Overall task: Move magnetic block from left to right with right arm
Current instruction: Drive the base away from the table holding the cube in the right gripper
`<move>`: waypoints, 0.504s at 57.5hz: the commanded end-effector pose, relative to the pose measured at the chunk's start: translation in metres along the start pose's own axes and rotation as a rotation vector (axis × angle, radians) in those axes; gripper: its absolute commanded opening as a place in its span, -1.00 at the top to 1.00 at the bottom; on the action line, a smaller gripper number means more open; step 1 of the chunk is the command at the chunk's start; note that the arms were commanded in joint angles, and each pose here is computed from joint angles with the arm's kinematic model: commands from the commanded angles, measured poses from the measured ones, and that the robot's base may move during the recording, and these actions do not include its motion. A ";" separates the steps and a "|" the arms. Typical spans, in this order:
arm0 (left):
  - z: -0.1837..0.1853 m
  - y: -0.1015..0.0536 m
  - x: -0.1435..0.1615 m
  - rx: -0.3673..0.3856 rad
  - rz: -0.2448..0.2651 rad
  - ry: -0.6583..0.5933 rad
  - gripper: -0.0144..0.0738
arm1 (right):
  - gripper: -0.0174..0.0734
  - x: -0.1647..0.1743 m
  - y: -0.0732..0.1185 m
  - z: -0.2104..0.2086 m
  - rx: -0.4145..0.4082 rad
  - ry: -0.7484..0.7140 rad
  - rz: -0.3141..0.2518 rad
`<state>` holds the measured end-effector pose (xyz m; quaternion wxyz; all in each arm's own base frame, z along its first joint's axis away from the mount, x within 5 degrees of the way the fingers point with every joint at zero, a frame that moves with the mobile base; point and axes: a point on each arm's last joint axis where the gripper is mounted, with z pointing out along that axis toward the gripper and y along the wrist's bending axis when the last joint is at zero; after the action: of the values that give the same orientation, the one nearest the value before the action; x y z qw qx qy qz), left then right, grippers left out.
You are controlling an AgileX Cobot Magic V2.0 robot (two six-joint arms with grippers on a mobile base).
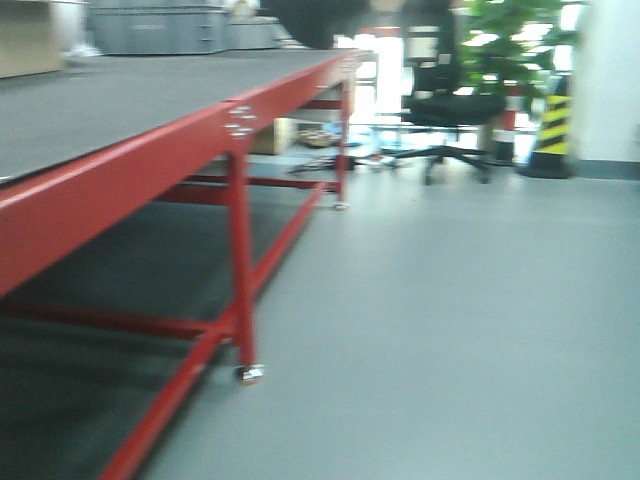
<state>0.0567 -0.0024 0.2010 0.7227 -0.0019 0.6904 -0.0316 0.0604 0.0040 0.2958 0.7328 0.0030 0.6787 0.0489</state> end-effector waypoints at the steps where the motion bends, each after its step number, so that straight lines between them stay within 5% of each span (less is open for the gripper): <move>1: -0.001 0.000 -0.006 0.000 -0.010 -0.088 0.96 | -0.11 -0.017 0.000 -0.001 0.006 -0.104 -0.009; 29: -0.001 0.000 -0.006 0.000 -0.010 -0.088 0.96 | -0.11 -0.017 0.000 -0.001 0.006 -0.104 -0.009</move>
<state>0.0567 -0.0024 0.2010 0.7227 -0.0019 0.6904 -0.0316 0.0605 0.0039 0.2958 0.7329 0.0036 0.6787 0.0482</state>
